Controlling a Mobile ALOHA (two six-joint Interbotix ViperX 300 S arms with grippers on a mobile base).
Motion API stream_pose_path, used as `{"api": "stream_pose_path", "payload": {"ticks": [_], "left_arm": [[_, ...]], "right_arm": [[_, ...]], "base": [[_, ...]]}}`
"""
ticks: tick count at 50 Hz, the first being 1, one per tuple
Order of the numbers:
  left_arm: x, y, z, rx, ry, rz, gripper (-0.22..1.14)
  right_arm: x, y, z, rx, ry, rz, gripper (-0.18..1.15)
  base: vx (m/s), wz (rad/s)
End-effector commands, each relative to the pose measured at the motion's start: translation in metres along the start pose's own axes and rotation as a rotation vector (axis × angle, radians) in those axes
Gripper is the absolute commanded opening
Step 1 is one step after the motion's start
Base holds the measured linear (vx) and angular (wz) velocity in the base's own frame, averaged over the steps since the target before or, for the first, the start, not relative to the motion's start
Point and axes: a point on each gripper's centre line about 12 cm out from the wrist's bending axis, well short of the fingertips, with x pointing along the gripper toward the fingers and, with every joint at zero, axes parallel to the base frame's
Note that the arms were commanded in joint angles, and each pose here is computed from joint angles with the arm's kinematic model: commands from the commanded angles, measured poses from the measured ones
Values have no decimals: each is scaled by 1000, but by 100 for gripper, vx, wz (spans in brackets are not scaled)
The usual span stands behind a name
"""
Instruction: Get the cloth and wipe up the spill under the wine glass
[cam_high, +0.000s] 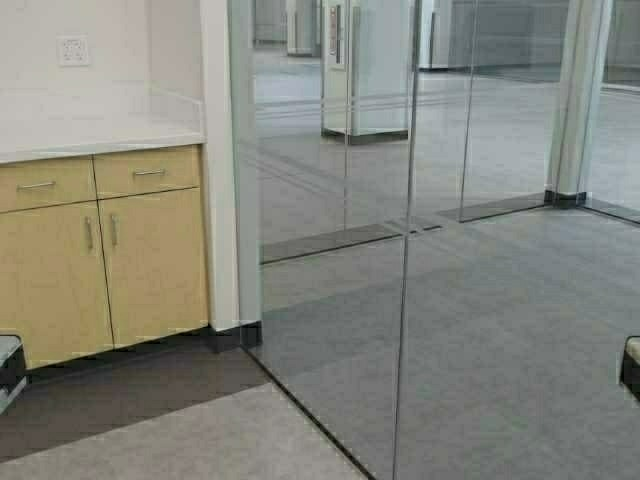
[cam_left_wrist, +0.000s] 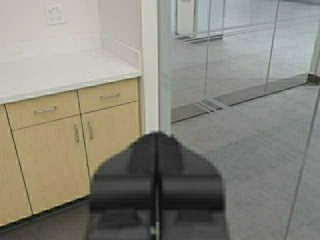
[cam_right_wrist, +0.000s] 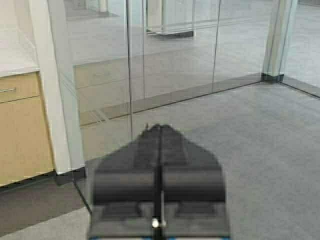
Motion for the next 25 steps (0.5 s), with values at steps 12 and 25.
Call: {"api": "stream_pose_path", "payload": {"ticks": [12,25], "left_arm": [[-12,0,14,-52,-78,-3,2],[-10,0,11,-49,-72,-4,2]], "right_arm": [[-5,1,12,-1,-54,6,6],[-5,1,15,1,-60,6,6]], "base": [[0,0],[3,-3]]}}
